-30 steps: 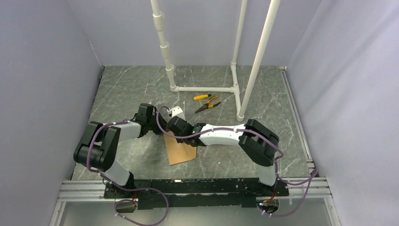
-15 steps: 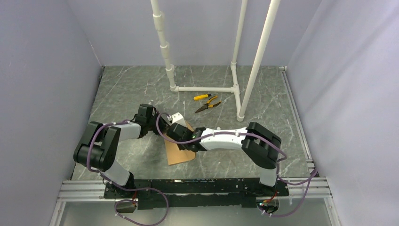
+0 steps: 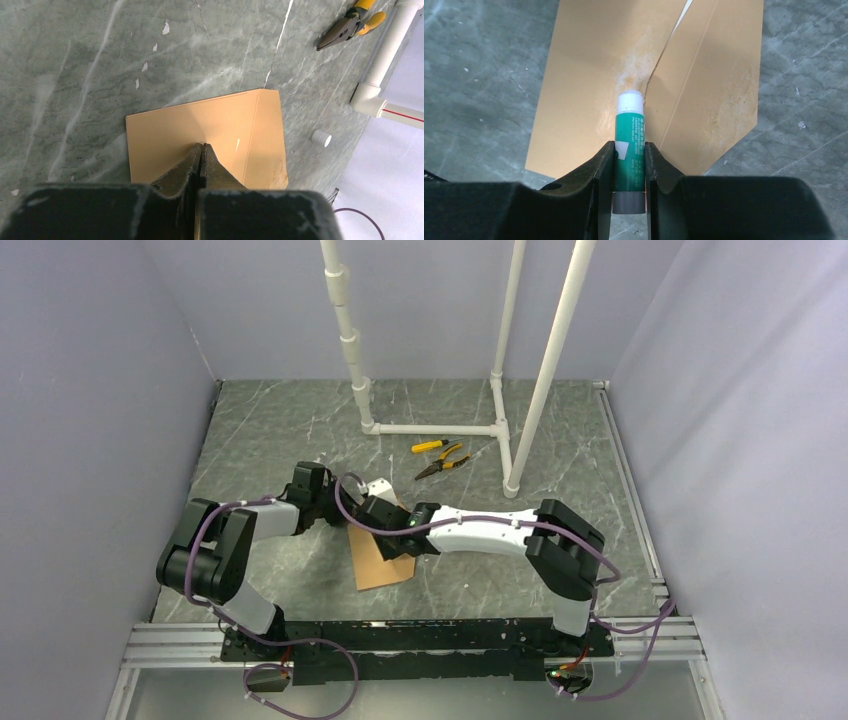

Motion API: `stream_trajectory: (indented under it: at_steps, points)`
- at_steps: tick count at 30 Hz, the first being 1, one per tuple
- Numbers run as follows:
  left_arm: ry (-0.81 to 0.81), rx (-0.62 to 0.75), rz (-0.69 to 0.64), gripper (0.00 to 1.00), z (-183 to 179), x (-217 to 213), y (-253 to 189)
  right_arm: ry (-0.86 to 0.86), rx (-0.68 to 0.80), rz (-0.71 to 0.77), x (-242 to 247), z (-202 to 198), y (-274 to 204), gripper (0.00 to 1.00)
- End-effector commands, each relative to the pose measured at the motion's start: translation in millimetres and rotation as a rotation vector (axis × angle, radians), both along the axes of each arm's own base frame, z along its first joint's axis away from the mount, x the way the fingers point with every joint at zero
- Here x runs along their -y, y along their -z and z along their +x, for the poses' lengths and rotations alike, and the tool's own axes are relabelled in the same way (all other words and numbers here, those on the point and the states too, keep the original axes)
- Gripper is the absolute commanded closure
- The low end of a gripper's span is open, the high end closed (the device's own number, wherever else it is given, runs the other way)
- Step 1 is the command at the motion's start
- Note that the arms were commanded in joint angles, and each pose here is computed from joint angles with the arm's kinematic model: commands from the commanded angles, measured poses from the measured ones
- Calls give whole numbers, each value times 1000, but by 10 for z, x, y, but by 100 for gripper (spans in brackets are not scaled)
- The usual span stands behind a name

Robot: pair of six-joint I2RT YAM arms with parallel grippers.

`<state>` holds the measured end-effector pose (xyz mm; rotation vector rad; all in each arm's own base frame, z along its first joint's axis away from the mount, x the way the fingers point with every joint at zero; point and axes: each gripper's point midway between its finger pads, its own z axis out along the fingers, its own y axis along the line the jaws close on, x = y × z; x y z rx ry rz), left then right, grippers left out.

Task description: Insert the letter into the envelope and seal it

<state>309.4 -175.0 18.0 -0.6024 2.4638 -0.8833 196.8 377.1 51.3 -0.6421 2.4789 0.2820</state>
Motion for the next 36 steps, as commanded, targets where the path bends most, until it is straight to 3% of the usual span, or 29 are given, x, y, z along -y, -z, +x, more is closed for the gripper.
stream_trajectory:
  at_steps: [1, 3, 8, 14, 18, 24, 29, 36]
  points:
    - [49, -84, 65, 91, -305, -90, 267, -13, 6, 106, -99, 66, -418, 100]
    - [93, -35, 9, 80, -265, 18, 73, -54, 15, 173, -136, 74, -563, 100]
    - [154, 83, -122, 41, -188, 222, -669, -207, 69, 419, -104, 72, -997, 100]
    - [185, 174, -228, 15, -336, 300, -1569, -379, 268, 686, 56, 82, -1827, 100]
    - [234, 226, -403, 8, -537, 429, -2136, -497, 476, 782, 154, -24, -2414, 100]
    - [320, 281, -621, 7, -805, 538, -2788, -600, 682, 866, 252, -155, -3018, 100]
    - [369, 338, -727, 7, -1020, 531, -3218, -659, 726, 833, 264, -190, -3128, 100]
    - [349, 365, -730, 7, -1098, 487, -3397, -727, 753, 856, 337, -351, -3214, 100]
